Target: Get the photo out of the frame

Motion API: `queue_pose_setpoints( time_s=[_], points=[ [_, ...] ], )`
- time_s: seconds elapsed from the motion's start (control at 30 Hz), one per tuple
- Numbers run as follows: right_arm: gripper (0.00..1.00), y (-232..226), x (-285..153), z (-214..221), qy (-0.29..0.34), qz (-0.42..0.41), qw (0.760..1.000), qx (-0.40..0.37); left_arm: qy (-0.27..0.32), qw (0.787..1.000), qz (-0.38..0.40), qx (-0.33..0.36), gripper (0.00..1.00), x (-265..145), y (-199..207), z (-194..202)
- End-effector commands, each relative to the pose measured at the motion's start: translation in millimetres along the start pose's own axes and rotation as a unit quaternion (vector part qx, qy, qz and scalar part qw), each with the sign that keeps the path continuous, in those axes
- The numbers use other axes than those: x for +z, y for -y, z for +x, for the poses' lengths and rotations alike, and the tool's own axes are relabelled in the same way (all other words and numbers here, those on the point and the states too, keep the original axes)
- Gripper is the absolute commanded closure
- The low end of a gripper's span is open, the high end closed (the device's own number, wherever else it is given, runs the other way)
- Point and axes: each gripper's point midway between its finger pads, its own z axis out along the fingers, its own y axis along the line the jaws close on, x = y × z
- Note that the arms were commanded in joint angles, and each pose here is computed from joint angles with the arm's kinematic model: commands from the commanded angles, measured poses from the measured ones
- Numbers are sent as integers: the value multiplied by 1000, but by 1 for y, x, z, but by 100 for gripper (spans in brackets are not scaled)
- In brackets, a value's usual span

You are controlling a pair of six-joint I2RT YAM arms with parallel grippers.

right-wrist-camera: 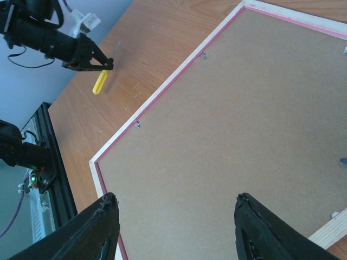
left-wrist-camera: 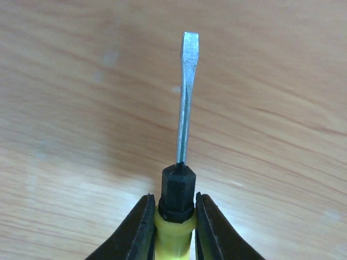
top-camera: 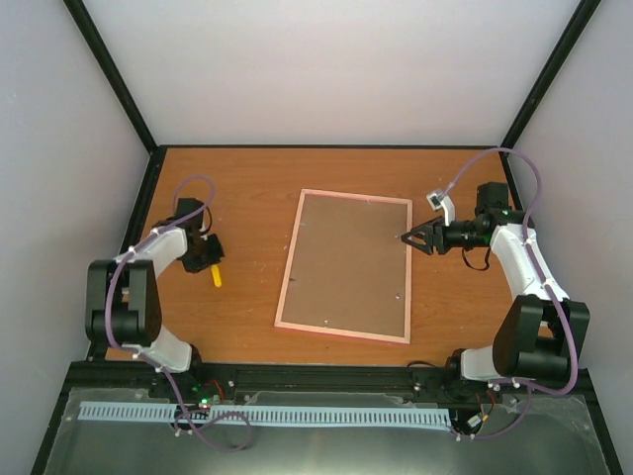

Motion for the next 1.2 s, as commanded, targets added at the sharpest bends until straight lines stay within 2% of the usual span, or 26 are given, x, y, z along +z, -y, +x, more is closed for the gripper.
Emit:
queue_pose_setpoints(
  time_s=[0.0,0.07,0.17,0.33,0.47,0.67,0.73,0.87,1.0,1.17],
  points=[
    [44,3,1,-6,8,-3,1000,-4,75,983,148,71,99,-63,83,-16],
    [44,2,1,-11,12,-4,1000,-9,102,967,217,86,99,-97,117,-16],
    [44,1,1,-25,21,1,1000,-9,149,932,310,117,99,-153,162,-12],
    [35,-48,39,-40,-4,-59,996,-67,224,847,447,178,99,-239,218,13],
    [32,-101,82,-53,-29,-112,986,-116,280,783,517,203,99,-275,234,34],
    [26,-161,107,-64,-9,-175,973,-149,328,694,606,208,99,-310,239,70],
    [26,-171,112,-67,-11,-181,971,-158,327,681,625,197,99,-317,240,76],
    [26,-183,123,-68,-22,-196,969,-148,340,669,640,164,99,-323,238,88],
    [28,-193,129,-59,-35,-218,963,-153,337,671,645,143,99,-325,242,89],
    [34,-205,128,-52,-45,-252,955,-150,323,670,656,131,99,-322,245,90]
  ],
)
